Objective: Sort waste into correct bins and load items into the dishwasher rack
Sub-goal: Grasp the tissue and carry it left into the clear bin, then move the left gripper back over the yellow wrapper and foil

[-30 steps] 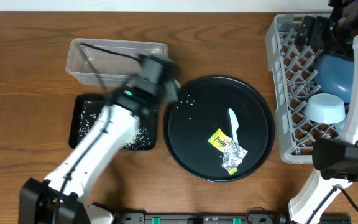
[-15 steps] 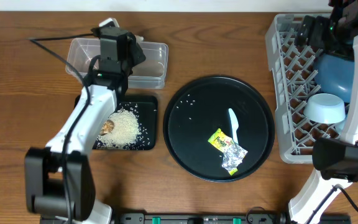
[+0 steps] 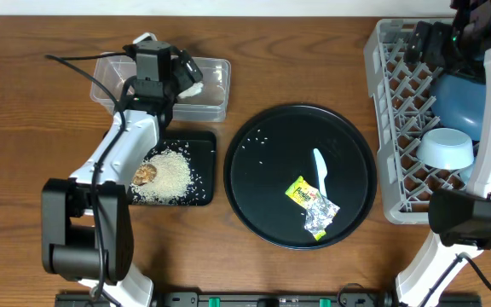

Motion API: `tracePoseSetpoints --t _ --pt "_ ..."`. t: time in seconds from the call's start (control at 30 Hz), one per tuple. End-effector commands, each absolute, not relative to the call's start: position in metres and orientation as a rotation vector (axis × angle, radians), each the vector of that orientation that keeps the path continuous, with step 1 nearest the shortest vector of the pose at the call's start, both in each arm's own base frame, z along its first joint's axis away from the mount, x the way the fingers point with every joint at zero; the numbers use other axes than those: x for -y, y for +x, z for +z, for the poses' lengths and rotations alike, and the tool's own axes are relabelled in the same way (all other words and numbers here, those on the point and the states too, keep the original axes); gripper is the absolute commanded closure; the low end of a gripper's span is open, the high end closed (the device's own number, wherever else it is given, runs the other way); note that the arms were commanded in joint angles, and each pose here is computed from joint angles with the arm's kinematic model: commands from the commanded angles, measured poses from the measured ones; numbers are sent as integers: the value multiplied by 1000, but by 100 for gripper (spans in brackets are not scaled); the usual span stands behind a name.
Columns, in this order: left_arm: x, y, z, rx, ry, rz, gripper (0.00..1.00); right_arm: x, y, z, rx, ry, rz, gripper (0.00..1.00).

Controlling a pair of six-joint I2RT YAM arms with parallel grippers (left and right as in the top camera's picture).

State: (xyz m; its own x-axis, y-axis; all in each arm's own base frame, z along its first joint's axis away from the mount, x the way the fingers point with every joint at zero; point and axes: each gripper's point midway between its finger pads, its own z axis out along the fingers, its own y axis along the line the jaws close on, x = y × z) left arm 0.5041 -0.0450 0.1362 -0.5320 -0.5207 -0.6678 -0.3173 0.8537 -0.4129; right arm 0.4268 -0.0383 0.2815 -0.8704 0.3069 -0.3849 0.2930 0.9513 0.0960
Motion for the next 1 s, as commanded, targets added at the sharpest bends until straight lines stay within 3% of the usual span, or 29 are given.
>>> tracePoseSetpoints --t 0.0,0.17,0.33,0.67,0.97 --pt "43 499 178 -2104 -593 -323 1 36 428 279 -2707 442 43 1" --pt "56 466 201 -2175 -553 -409 2 36 428 279 -2707 442 43 1" --pt "114 400 209 -2390 -188 -692 2 36 428 279 -2707 442 43 1" --pt "211 286 142 -2827 161 -738 2 36 428 279 -2707 442 43 1" --pt "273 267 83 -2902 241 -538 2 36 428 279 -2707 442 43 1"
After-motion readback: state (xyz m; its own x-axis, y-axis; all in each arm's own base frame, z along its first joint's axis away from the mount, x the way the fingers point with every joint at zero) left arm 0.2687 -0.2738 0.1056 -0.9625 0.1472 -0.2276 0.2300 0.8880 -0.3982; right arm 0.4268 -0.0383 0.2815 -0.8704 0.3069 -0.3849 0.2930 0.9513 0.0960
